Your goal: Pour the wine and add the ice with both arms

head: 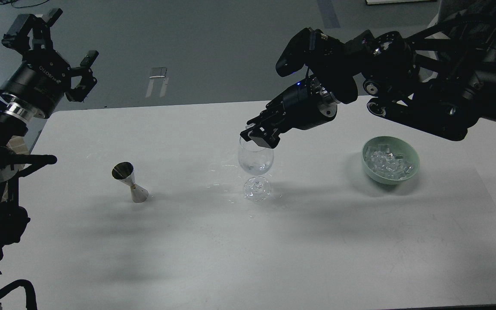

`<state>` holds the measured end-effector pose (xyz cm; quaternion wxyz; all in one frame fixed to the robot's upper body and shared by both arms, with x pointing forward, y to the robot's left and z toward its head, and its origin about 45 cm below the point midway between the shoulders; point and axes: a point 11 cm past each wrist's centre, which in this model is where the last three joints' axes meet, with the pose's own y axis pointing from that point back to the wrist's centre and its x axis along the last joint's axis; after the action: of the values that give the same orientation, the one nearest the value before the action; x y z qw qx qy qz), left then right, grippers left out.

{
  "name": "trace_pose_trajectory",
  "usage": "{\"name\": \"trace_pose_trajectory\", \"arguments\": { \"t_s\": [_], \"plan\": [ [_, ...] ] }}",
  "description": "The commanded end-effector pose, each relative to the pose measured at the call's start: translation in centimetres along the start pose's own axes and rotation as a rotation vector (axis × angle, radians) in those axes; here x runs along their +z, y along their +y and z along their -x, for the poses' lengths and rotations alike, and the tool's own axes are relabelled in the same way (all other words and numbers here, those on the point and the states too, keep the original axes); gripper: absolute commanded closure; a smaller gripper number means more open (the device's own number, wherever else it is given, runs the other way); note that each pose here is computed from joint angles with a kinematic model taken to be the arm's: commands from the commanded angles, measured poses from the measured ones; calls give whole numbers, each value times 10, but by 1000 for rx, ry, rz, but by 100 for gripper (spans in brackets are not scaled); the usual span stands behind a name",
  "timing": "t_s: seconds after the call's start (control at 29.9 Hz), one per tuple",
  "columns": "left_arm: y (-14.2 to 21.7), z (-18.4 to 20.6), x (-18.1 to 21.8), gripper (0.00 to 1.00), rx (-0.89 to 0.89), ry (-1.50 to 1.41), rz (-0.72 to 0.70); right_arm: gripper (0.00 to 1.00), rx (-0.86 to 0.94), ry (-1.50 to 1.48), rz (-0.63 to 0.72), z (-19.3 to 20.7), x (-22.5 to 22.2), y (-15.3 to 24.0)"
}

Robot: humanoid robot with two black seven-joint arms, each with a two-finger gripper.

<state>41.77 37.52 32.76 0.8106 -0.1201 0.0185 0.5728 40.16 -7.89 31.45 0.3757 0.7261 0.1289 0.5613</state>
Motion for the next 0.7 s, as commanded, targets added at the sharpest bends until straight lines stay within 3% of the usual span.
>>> {"name": "trace_pose_trajectory", "arguments": {
  "t_s": [0.0,0.23,0.5,0.67],
  "plan": [
    [0,0,0,2,-1,0,1,69,0,-3,3,1,1,1],
    [0,0,1,2,0,-2,1,50,2,-3,1,0,0,0],
    [0,0,1,2,0,-3,1,41,25,-33,-11,-6,0,4],
    [1,-2,3,2,3,-10,-1,18,135,-109,14,-37,14,28]
  ]
}}
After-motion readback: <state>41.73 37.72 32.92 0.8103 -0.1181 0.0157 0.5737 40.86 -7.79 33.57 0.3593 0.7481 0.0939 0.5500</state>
